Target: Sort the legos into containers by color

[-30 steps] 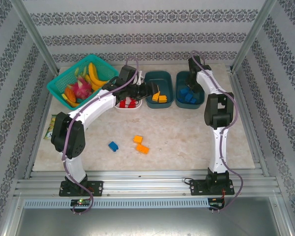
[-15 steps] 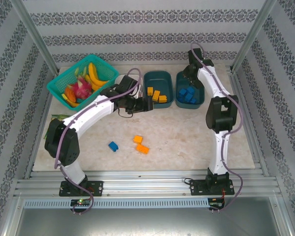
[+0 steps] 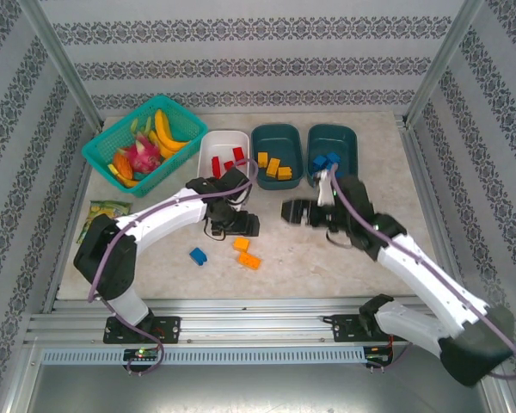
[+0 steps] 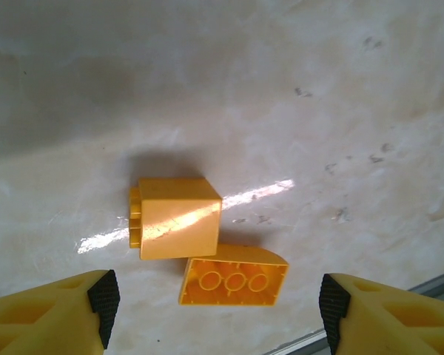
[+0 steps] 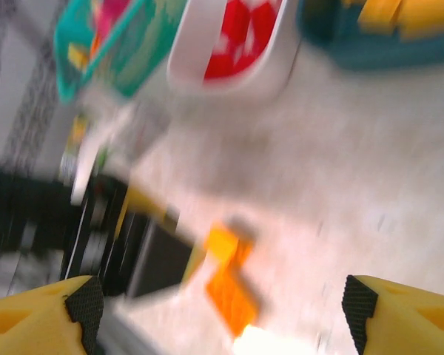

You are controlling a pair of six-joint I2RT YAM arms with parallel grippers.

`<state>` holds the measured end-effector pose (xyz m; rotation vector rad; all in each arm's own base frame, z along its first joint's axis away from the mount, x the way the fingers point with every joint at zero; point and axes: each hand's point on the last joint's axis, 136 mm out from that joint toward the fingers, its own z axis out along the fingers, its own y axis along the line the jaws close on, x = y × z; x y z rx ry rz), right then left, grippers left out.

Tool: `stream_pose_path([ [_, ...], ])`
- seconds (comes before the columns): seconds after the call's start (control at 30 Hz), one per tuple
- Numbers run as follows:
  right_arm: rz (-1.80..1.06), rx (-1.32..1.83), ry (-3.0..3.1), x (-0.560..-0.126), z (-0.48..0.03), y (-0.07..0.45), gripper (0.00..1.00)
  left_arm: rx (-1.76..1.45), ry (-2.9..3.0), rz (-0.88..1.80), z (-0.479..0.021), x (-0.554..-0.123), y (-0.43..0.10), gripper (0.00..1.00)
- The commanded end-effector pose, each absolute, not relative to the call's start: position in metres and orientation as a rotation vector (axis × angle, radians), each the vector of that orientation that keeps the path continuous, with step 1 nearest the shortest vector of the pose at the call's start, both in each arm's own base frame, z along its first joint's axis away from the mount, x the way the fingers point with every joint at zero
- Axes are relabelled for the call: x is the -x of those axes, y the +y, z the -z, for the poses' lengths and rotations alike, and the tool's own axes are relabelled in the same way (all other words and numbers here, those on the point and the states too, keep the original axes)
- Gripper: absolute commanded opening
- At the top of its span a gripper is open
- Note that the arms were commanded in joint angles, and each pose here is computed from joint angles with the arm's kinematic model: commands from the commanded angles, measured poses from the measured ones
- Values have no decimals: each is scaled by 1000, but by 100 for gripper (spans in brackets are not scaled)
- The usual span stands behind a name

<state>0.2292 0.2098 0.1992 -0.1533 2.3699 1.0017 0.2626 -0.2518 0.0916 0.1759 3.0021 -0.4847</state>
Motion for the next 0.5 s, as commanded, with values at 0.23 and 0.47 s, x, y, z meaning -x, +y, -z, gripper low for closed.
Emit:
stream_pose_path([
  [0.23, -1127, 326, 2426, -161, -187, 211, 89, -306, 3106, 190, -50, -254, -236, 72],
  [0.47, -1126, 335, 2430, -163, -186, 214, 88, -359, 3117, 173, -37, -258, -242, 64],
])
